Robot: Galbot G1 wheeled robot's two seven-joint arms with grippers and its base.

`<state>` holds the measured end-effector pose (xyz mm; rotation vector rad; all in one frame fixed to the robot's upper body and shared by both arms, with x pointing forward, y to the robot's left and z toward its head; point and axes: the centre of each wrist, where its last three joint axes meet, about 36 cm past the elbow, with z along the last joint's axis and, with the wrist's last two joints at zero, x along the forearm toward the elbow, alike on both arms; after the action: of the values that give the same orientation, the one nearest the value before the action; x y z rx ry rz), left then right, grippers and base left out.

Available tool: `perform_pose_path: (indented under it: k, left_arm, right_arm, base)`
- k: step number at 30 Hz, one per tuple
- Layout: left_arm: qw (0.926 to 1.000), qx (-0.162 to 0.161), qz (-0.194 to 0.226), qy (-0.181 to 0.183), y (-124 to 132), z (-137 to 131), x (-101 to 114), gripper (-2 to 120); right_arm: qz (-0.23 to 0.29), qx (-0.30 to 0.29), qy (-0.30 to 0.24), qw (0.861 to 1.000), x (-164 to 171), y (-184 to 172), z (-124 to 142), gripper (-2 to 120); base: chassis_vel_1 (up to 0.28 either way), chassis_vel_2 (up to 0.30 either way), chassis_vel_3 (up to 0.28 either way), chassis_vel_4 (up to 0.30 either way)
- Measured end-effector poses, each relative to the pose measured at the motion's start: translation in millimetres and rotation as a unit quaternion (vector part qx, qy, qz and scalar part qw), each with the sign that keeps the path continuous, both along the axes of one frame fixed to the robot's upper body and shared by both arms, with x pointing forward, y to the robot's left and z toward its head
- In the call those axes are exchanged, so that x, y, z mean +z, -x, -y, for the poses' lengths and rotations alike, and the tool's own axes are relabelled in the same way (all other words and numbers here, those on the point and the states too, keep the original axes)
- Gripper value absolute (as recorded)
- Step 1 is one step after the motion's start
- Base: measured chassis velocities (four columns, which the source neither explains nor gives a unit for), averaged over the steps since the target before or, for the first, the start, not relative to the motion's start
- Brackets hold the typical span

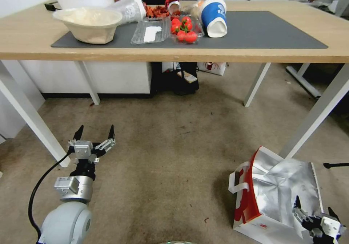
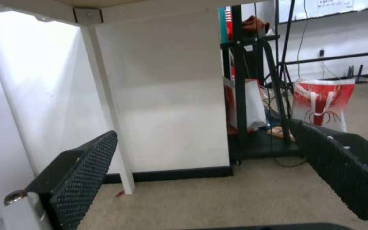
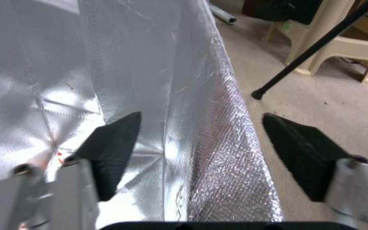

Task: Pick up the food delivery bag from the floor and place it on the table.

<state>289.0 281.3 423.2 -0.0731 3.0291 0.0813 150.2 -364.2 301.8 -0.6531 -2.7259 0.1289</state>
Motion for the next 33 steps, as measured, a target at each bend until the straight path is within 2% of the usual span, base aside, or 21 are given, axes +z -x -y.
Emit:
perform_pose_path:
  k: [3,5,7,9,11,13,15,16,19,33]
  left_arm:
    - [1.0,0.001,0.004,-0.001,0,-1,3,100]
    - [1.0,0.001,0.004,-0.001,0,-1,3,100]
    - [1.0,0.003,0.003,0.001,1,0,2,100]
    - [1.0,0.003,0.003,0.001,1,0,2,100]
    - [1.0,0.003,0.003,0.001,1,0,2,100]
    - [1.0,0.003,0.004,0.001,0,0,3,100]
    - [1.0,0.004,0.005,0.001,0,0,3,100]
    - [1.0,0.004,0.005,0.001,0,0,3,100]
    - [1.0,0.004,0.005,0.002,0,0,2,100]
    - [1.0,0.005,0.006,0.003,-1,-1,1,100]
  right_arm:
    - [-0.001,0.0,-0.003,1.0,0,-1,0,57]
    - [-0.001,0.0,-0.003,1.0,0,-1,0,55]
    - [0.002,0.001,-0.004,1.0,2,-2,-1,42]
    - [0.003,0.002,-0.004,1.0,2,-3,-1,38]
    - [0.006,0.003,-0.004,1.0,4,-4,-1,27]
    - [0.007,0.003,-0.004,1.0,4,-5,-1,25]
    - [0.01,0.003,-0.003,1.0,6,-6,0,14]
    - [0.01,0.003,-0.003,1.0,6,-6,0,14]
    - [0.011,0.003,-0.002,1.0,7,-6,0,0]
    - [0.024,0.006,-0.004,1.0,12,-10,-5,0]
  base:
    - [0.0,0.0,0.0,0.0]
    - [0.0,0.0,0.0,0.0]
    - [0.0,0.0,0.0,0.0]
    - [0.0,0.0,0.0,0.0]
    - [0.0,0.0,0.0,0.0]
    - [0.0,0.0,0.0,0.0]
    - [0.0,0.0,0.0,0.0]
    - [0.0,0.0,0.0,0.0]
    - [0.0,0.0,0.0,0.0]
    - [0.0,0.0,0.0,0.0]
